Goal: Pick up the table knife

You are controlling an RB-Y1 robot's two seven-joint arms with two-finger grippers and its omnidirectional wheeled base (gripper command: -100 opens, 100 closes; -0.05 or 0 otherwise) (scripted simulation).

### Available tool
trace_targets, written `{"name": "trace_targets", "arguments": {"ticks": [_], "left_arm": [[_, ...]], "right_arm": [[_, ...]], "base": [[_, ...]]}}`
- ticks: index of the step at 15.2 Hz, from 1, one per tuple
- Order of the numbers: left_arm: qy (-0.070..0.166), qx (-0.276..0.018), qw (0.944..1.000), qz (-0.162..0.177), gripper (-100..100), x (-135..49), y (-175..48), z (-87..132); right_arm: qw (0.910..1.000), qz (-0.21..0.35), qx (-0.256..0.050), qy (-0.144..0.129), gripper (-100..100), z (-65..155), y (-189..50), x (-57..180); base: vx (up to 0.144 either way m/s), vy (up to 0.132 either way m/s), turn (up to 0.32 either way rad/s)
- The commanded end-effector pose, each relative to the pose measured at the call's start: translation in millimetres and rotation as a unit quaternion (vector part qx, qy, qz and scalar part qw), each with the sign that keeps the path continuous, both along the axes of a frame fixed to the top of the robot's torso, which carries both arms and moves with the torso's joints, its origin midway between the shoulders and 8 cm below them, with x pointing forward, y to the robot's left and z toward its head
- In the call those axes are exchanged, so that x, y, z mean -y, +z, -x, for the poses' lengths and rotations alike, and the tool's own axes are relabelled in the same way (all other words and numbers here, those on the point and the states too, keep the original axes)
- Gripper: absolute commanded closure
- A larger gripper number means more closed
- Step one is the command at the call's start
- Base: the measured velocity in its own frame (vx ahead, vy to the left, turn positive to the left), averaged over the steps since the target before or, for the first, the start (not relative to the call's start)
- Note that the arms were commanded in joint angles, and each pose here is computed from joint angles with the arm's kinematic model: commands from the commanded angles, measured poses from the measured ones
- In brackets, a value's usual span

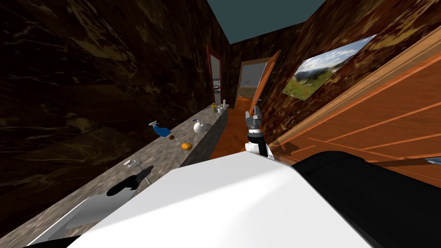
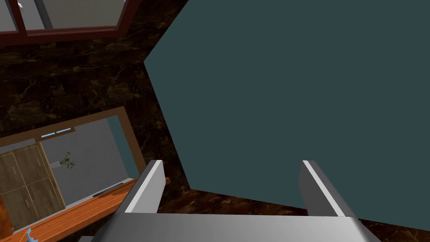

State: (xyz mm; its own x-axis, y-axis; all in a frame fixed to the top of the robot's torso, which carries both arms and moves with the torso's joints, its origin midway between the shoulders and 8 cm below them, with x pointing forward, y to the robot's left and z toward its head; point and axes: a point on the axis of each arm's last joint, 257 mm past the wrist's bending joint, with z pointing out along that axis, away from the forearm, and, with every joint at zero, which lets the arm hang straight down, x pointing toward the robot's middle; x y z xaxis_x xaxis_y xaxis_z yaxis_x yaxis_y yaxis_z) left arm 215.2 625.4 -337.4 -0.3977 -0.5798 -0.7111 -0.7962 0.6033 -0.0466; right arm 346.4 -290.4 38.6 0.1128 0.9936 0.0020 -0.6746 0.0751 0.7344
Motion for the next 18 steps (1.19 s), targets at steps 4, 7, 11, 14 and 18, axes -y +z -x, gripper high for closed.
{"name": "trace_targets", "arguments": {"ticks": [4,7,11,14,18], "left_arm": [[0.013,-0.01,0.9999,-0.002,-100,-10.0,-9.2,8.6],[0.018,-0.009,0.9998,-0.001,-100,-14.0,-18.0,10.8],[0.016,-0.009,0.9998,-0.001,100,-12.5,-15.8,10.1],[0.013,-0.01,0.9999,-0.002,100,-10.0,-9.2,8.6],[0.008,-0.01,0.9999,-0.002,100,-7.6,-3.9,6.7]], "right_arm": [[1.0,0.0,0.0,0.0,0,0.0,0.0,0.0],[1.0,0.0,0.0,0.0,0,0.0,0.0,0.0],[1.0,0.0,0.0,0.0,0,0.0,0.0,0.0],[1.0,0.0,0.0,0.0,0,0.0,0.0,0.0],[1.0,0.0,0.0,0.0,0,0.0,0.0,0.0]], "base": [[0.024,0.001,-0.044],[0.003,0.048,-0.06],[0.0,0.012,0.0],[0.0,-0.007,0.025],[-0.005,-0.044,0.055]]}}
